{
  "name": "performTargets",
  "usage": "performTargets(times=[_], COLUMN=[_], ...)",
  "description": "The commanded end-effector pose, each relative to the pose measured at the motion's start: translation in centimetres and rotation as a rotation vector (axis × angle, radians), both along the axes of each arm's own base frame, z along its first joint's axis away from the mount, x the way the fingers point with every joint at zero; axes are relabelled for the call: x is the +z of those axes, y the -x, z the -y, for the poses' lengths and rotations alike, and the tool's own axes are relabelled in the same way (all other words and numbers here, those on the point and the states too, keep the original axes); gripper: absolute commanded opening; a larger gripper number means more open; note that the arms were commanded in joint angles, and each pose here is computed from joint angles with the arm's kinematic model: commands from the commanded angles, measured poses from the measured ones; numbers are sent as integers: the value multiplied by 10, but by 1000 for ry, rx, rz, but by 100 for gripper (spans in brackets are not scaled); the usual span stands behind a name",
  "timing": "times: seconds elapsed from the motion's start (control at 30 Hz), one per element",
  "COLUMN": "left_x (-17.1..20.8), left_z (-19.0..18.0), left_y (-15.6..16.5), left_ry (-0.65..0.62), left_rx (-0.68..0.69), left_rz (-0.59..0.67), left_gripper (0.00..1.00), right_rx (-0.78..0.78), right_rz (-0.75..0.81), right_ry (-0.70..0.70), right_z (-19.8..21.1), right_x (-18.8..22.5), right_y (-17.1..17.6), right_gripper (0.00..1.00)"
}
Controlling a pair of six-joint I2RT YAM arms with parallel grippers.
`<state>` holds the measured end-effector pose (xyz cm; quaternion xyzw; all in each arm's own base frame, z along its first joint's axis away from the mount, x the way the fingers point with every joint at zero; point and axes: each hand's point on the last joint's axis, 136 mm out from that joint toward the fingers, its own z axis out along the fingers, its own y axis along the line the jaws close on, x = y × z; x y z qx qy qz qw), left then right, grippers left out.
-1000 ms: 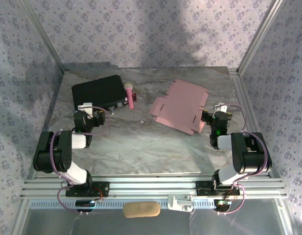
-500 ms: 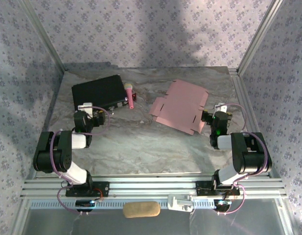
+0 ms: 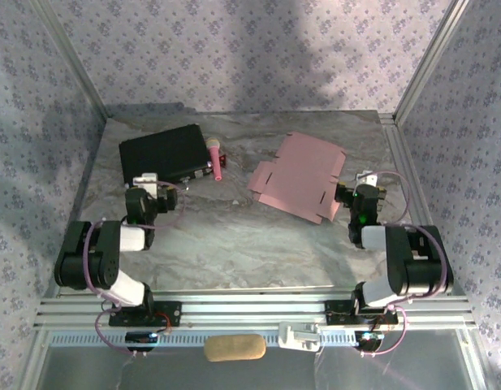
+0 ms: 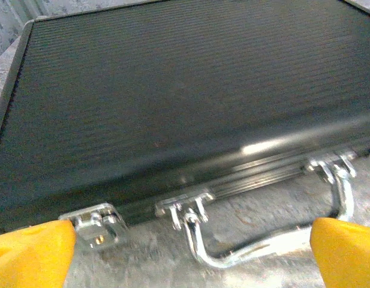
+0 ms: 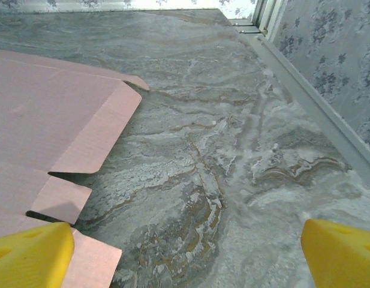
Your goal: Fold the paper box
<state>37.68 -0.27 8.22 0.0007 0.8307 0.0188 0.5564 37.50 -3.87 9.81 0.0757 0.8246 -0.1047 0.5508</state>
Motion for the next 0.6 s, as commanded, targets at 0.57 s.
performTargets(times=[0.57], left_x=[163], left_z=[155], left_y=[117], left_ry=[739], left_rx=[-154], left_rz=[-333], left_gripper=[77], right_rx=[165], right_rz=[-413], right_ry=[-593], right_z=[-141], right_x=[126], right_y=[102], right_gripper=[82])
